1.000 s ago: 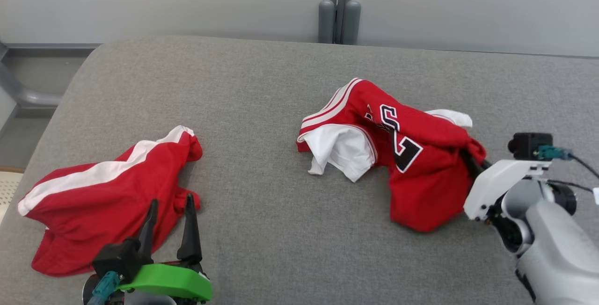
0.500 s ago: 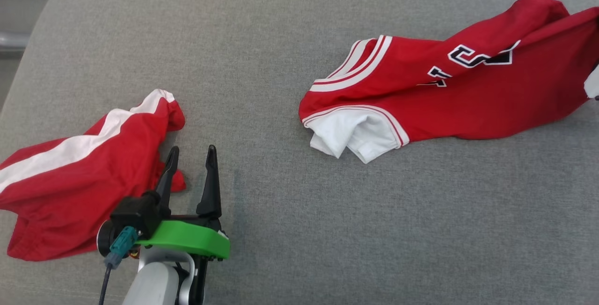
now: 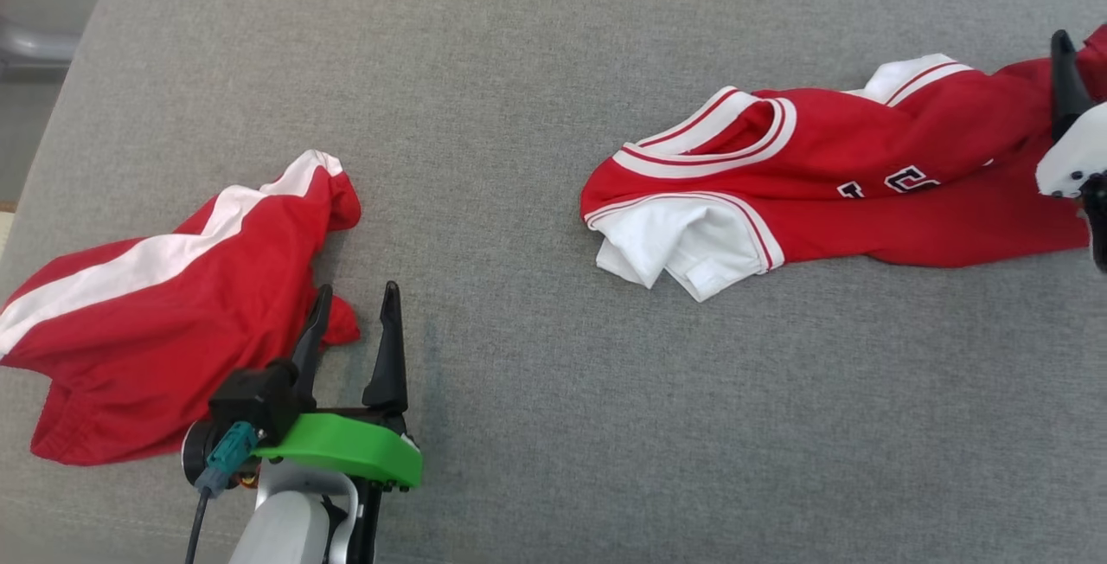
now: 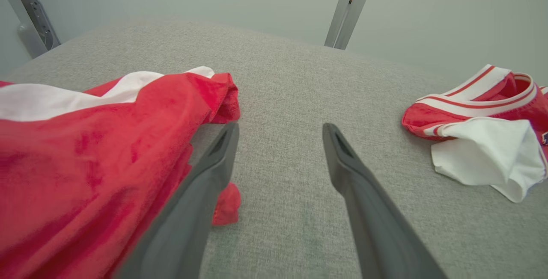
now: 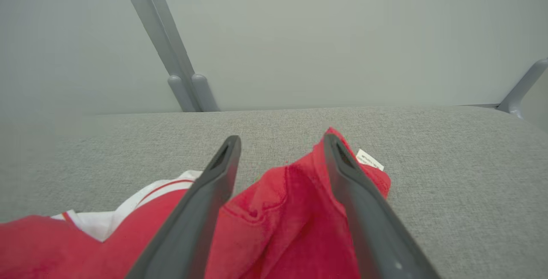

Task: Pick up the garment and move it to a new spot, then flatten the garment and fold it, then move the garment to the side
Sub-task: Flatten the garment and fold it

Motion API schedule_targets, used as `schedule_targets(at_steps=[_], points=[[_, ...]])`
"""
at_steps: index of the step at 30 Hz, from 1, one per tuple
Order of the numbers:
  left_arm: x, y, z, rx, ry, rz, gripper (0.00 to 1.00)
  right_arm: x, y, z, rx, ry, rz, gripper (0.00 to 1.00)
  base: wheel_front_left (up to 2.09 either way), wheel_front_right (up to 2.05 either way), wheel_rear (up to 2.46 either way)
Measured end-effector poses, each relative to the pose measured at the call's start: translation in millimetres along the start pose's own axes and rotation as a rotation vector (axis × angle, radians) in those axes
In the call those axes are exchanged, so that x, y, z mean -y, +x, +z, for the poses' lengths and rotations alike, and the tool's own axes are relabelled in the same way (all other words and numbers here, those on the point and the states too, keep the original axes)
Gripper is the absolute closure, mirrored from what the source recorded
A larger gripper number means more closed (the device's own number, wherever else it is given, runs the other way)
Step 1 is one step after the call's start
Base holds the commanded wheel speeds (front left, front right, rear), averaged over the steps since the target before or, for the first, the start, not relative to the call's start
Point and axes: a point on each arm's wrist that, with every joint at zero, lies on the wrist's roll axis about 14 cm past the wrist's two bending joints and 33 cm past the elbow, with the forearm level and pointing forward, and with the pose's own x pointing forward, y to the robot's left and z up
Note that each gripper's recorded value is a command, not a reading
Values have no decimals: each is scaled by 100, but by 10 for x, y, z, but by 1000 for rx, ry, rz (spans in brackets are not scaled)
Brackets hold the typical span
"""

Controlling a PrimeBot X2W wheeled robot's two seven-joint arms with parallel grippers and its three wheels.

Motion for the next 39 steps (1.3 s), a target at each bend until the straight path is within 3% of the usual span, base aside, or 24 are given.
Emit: schedule_targets(at_steps=[7,12,26,35,39], points=[[68,-74,89,26,-6,-29,0,-201,-372,155,86,-10,61,0,0,0,0],[251,-102,226,66,-6,-85,0,-189,-838,215,150,6,77,0,0,0,0],[847,-165,375,106,-45,-245,0,-35,-2047,180,322,170,0,0,0,0,0],[1123,-172,148,-7,-38,-334,0,-61,-2189,140,328,159,-2,0,0,0,0],[1304,-179,-244,-207,6,-408,0,-42,-2156,165,332,153,-5,0,0,0,0]])
